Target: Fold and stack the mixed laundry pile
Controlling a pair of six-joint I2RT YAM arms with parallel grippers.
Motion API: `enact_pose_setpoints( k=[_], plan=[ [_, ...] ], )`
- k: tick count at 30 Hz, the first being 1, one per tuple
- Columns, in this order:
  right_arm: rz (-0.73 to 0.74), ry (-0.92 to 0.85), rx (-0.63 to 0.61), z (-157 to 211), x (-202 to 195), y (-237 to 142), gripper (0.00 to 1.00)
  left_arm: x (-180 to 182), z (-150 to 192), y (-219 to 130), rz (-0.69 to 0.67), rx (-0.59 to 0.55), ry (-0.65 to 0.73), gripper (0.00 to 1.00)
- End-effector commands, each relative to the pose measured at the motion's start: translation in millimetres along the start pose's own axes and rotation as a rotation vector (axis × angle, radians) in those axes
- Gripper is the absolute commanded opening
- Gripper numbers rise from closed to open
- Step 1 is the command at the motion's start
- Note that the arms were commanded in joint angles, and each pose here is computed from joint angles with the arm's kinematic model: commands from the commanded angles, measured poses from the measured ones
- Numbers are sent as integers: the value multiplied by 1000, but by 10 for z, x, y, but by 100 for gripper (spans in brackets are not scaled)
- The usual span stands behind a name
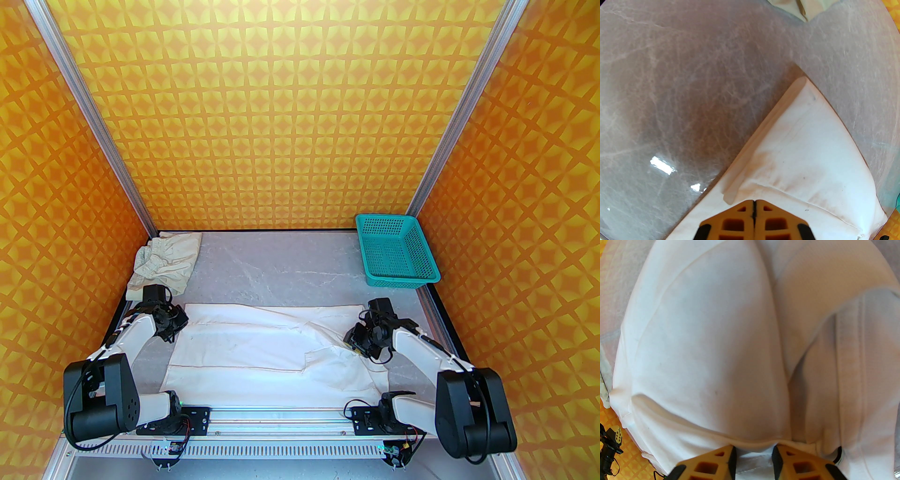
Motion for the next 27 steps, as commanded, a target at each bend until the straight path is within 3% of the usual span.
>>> enact_pose_setpoints(
  k=[1, 6, 11, 18, 27],
  plan=[
    [72, 38, 24, 91, -59, -50, 36, 27, -30, -165, -9, -36, 5, 0],
    [90, -41, -75, -87, 154, -503, 37, -251, -6, -485, 84, -17, 144, 0],
    [94, -119, -95, -190, 389, -646, 34, -801, 316, -396, 161, 113, 369, 0],
    [106, -187, -45, -266, 752, -148, 32, -1071, 455, 221, 158, 263, 402, 0],
    [210, -260, 4, -737, 974, 495, 28, -654, 559, 630, 45, 334, 259, 0]
  ],
)
Point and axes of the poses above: each hand's point on the last joint's axis, 136 mm out from that joint toward the fingers, its own y axis out along the fingers, its own x axis along the line the jaws close on, z = x × y, the point moved 10 cm from there along -y, back along the fingers, and after that the axes turned 11 degrees about -y, right-handed, at the moved point
